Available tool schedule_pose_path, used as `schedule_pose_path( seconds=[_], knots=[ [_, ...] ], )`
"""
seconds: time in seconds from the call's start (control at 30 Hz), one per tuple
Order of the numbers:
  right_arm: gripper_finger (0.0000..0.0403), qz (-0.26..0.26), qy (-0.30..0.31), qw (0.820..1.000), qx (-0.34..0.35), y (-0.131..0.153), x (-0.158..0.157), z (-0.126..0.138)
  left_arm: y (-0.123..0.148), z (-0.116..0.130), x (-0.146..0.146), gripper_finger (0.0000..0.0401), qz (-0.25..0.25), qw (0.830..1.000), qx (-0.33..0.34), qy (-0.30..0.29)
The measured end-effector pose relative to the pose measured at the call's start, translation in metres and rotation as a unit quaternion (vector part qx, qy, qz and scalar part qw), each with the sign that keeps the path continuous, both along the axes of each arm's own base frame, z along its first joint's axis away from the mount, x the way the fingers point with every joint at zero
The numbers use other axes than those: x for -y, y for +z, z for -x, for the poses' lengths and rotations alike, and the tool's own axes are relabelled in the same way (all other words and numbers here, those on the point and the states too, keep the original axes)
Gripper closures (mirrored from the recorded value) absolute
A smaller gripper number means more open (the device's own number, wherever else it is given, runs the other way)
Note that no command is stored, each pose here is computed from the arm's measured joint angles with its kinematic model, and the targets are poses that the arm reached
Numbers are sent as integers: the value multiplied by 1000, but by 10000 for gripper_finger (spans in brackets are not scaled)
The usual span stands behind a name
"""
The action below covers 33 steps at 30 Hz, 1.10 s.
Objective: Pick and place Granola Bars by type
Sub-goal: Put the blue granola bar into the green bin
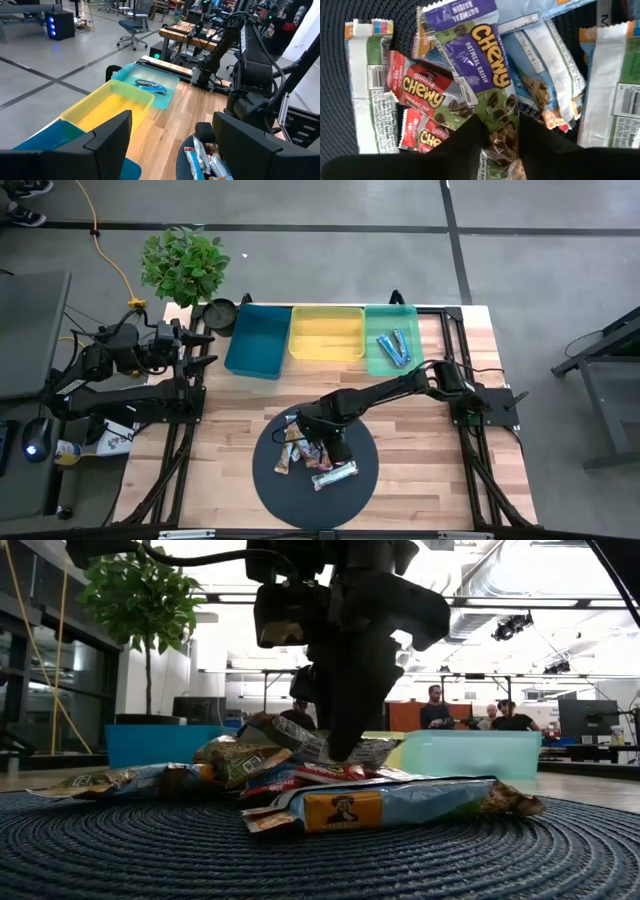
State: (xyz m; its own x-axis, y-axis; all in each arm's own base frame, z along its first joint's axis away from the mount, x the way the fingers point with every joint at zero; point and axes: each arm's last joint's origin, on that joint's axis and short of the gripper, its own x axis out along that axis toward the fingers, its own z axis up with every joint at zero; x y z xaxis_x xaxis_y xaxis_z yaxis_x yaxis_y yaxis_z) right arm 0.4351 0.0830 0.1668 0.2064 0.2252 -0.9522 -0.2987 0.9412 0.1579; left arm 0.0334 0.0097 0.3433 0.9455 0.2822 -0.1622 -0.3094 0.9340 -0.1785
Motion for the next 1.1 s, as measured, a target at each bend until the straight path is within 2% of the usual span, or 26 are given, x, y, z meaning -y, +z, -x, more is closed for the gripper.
schedule_pose_path(
  seconds=[0.2, 0.57, 0.8, 0.97, 1.1],
  knots=[
    [332, -11, 3, 1000, -2, 0, -1, 0, 0, 0, 0, 128, 0, 1000, 0, 0],
    [334, -20, 0, 1000, -7, 6, -1, 0, 0, 0, 0, 128, 0, 1000, 0, 0],
    [334, -16, -2, 999, 32, 39, 0, -11, 0, 0, 0, 128, 0, 1000, 0, 1],
    [334, 13, -23, 996, 80, 74, 12, -22, 0, 0, 0, 128, 0, 1000, 0, 1],
    [334, 55, -59, 991, 110, 103, 30, -26, 0, 0, 0, 128, 0, 1000, 0, 1]
  ],
)
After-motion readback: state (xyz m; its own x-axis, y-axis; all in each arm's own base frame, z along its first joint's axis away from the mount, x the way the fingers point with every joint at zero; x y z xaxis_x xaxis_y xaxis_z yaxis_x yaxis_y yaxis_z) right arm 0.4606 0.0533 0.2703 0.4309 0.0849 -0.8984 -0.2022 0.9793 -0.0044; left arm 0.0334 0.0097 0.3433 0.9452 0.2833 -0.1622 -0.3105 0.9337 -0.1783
